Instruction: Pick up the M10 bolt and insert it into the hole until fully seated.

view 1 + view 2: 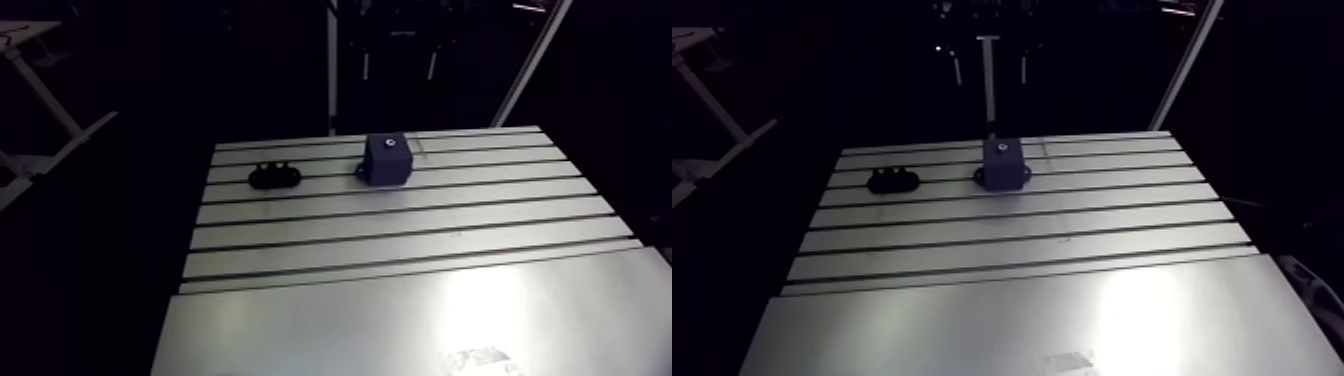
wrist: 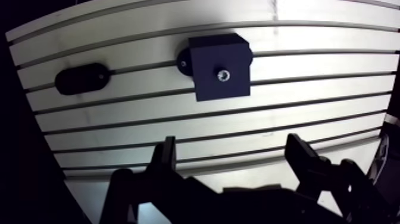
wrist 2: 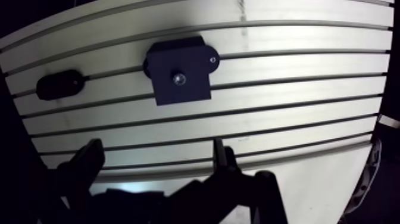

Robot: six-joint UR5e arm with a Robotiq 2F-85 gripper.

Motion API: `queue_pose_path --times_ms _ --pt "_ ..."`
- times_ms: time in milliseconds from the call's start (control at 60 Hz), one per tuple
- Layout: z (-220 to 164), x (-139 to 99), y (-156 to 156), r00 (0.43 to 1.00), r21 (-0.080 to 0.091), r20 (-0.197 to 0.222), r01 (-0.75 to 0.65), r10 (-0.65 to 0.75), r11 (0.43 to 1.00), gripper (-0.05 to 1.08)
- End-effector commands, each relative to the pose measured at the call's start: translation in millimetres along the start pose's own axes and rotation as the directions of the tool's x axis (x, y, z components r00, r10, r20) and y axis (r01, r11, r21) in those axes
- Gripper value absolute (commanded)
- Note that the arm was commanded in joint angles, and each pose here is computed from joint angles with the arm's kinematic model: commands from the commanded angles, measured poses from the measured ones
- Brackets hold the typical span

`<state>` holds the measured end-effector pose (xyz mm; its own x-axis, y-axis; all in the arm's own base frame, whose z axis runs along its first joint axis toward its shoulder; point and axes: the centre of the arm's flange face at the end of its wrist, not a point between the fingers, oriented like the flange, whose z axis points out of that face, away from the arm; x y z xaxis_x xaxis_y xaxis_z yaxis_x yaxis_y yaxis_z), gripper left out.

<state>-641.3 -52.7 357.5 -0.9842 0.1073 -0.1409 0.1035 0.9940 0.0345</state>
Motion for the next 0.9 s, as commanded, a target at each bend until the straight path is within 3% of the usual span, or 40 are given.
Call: queue_pose_path --times_ms 17,433,600,900 --pt "-90 -82 -21 0.996 -0.002 -0.081 0.041 -0.041 0.999 0.0" --pt "-101 -92 -22 0.991 -0.002 -0.107 0.078 -0.078 0.997 0.01" --pt "-101 -92 -25 0.99 0.027 -0.115 0.081 -0.078 0.996 0.01" --pt "-105 -94 -25 0.986 0.027 -0.145 0.083 -0.078 0.996 0.01"
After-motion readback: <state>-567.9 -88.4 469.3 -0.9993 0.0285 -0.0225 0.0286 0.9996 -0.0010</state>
